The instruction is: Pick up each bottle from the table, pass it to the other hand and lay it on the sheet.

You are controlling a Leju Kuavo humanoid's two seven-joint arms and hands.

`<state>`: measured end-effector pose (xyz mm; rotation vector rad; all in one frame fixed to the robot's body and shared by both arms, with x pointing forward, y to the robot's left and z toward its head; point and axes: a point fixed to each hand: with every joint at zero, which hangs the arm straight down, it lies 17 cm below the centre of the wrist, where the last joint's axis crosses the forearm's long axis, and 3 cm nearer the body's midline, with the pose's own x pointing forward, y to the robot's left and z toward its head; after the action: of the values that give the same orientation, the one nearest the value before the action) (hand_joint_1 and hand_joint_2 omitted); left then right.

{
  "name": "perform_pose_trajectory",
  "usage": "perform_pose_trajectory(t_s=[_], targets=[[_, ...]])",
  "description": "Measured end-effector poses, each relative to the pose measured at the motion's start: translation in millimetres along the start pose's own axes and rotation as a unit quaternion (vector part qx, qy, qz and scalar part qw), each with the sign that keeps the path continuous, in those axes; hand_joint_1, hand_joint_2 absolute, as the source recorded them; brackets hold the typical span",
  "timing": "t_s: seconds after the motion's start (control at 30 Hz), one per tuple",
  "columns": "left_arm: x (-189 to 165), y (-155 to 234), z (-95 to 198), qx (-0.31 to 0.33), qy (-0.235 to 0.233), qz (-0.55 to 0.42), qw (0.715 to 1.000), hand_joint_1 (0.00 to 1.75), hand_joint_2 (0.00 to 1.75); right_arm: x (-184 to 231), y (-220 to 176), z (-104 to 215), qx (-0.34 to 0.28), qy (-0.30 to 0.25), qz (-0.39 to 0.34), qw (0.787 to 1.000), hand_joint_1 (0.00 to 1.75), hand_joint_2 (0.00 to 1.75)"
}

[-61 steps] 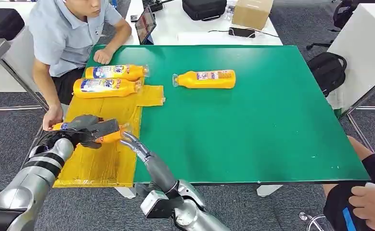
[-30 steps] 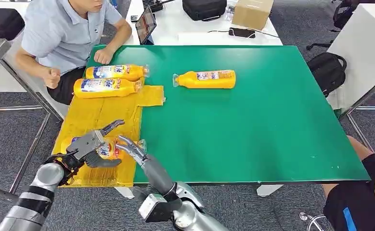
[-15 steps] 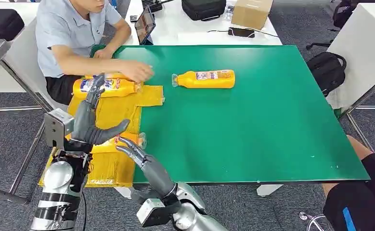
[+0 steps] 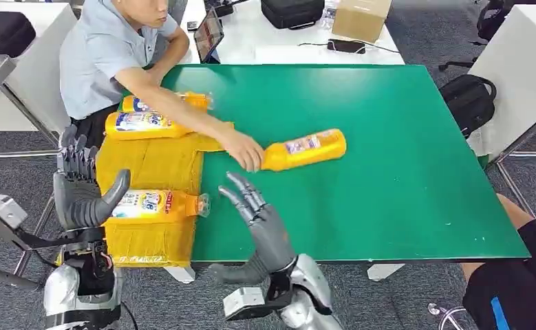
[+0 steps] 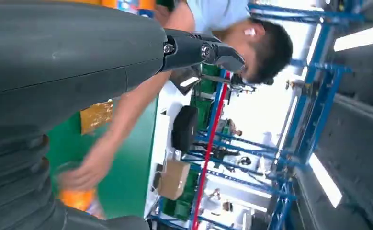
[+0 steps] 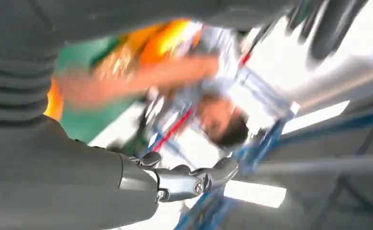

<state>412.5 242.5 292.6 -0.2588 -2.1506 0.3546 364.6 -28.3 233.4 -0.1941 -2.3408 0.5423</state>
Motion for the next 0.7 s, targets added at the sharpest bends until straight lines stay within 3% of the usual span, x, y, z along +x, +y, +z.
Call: perform_pose_trajectory(t_s=[0.23,0.4,0.5,0.7], targets=[[-6,-8,31,-0.022,0.011,-0.118,0.993,0.00,1.75,-36,-79,29,-0.051,0.043,0.165,0.984,0.00,1.75],[-6,-8,32,-0.023,0.012,-0.120,0.992,0.00,1.75,-37,-80,30,-0.052,0.045,0.167,0.983,0.00,1.75],[-12,-14,54,-0.029,0.029,-0.164,0.986,0.00,1.75,-77,-124,60,-0.069,0.115,0.231,0.964,0.00,1.75],[-12,-15,59,-0.030,0.031,-0.175,0.984,0.00,1.75,-104,-129,73,-0.040,0.174,0.259,0.949,0.00,1.75]])
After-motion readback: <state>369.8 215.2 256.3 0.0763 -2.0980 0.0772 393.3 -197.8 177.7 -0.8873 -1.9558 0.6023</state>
